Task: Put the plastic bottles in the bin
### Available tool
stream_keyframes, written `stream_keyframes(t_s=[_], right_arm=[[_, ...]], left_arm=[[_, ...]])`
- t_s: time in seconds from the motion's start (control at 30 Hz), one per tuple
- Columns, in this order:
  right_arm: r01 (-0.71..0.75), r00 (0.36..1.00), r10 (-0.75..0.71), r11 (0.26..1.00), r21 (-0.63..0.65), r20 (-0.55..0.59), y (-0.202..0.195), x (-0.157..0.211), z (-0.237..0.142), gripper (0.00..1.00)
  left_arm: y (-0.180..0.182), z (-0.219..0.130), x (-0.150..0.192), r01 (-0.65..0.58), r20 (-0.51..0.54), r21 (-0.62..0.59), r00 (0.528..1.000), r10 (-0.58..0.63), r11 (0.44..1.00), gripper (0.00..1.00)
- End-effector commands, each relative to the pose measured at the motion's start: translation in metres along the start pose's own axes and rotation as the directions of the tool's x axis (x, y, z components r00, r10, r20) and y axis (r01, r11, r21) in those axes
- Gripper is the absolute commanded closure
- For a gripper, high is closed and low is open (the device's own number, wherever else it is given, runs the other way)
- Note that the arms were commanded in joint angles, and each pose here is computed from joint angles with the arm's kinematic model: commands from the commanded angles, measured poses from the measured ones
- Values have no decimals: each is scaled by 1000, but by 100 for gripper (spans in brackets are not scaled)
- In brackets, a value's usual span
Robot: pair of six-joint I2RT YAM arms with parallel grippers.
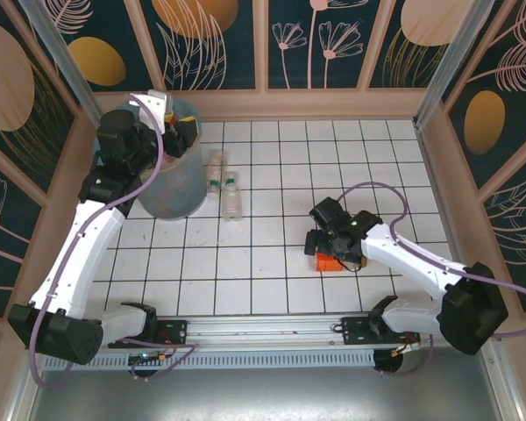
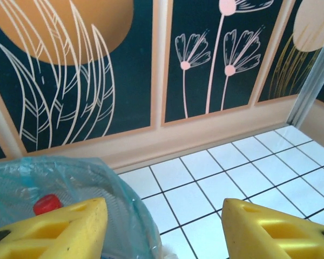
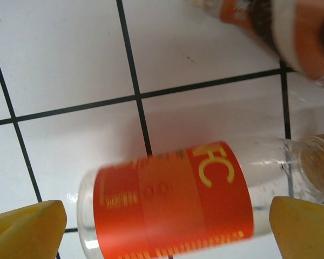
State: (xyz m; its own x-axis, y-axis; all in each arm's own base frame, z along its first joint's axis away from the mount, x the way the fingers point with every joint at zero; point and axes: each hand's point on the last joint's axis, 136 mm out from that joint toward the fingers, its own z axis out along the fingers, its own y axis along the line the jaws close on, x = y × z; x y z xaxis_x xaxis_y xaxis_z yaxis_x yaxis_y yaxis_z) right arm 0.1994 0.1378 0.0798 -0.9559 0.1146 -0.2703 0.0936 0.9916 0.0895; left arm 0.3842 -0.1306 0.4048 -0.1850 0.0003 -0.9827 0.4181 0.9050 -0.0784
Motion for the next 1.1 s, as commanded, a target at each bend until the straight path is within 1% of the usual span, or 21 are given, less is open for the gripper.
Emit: stream_keyframes(t_s=[0.0,0.07,0.13,0.2,0.3,0.43,0.5,0.6,0.67,0.8,0.93,1.03,1.07], right_arm=[[65,998,-65,998,15,18,5,-11,7,1],[71,997,-71,997,29,3,2,-8,11,1],[42,999,-43,997,60,9,-4,-8,10,1],[-14,999,10,996,93,46,-13,-13,3,1],[-123,988,112,987,104,107,-25,-16,-12,1],[-252,962,237,963,98,137,-40,-6,-20,1],[-332,940,318,936,113,126,-49,4,-16,1],[-385,922,378,918,97,76,-46,16,-4,1],[-408,913,405,911,64,49,-40,21,5,1],[-447,894,446,895,13,29,-33,25,17,1],[-441,897,442,897,-28,4,-24,25,27,1],[-427,904,428,903,-54,-1,-16,21,32,6],[-422,906,423,904,-62,-1,-13,20,33,8]], left_arm=[[-12,-14,-22,-47,85,44,995,43,998,40],[-9,-15,-22,-50,88,29,995,47,998,39],[-8,-16,-22,-52,91,20,995,50,998,39],[-8,-17,-23,-48,96,18,994,46,999,39],[-9,-17,-24,-46,104,26,994,43,999,39],[-8,-16,-23,-45,105,23,994,43,999,39],[-9,-14,-21,-45,102,25,994,42,999,39],[-9,-13,-18,-44,98,26,994,42,999,39],[-8,-13,-18,-46,98,23,994,43,999,39],[-6,-14,-18,-52,97,11,994,50,999,39],[-5,-15,-18,-54,97,5,994,54,999,39],[-6,-14,-16,-52,93,10,994,51,999,39],[-5,-14,-15,-48,89,6,995,47,999,37]])
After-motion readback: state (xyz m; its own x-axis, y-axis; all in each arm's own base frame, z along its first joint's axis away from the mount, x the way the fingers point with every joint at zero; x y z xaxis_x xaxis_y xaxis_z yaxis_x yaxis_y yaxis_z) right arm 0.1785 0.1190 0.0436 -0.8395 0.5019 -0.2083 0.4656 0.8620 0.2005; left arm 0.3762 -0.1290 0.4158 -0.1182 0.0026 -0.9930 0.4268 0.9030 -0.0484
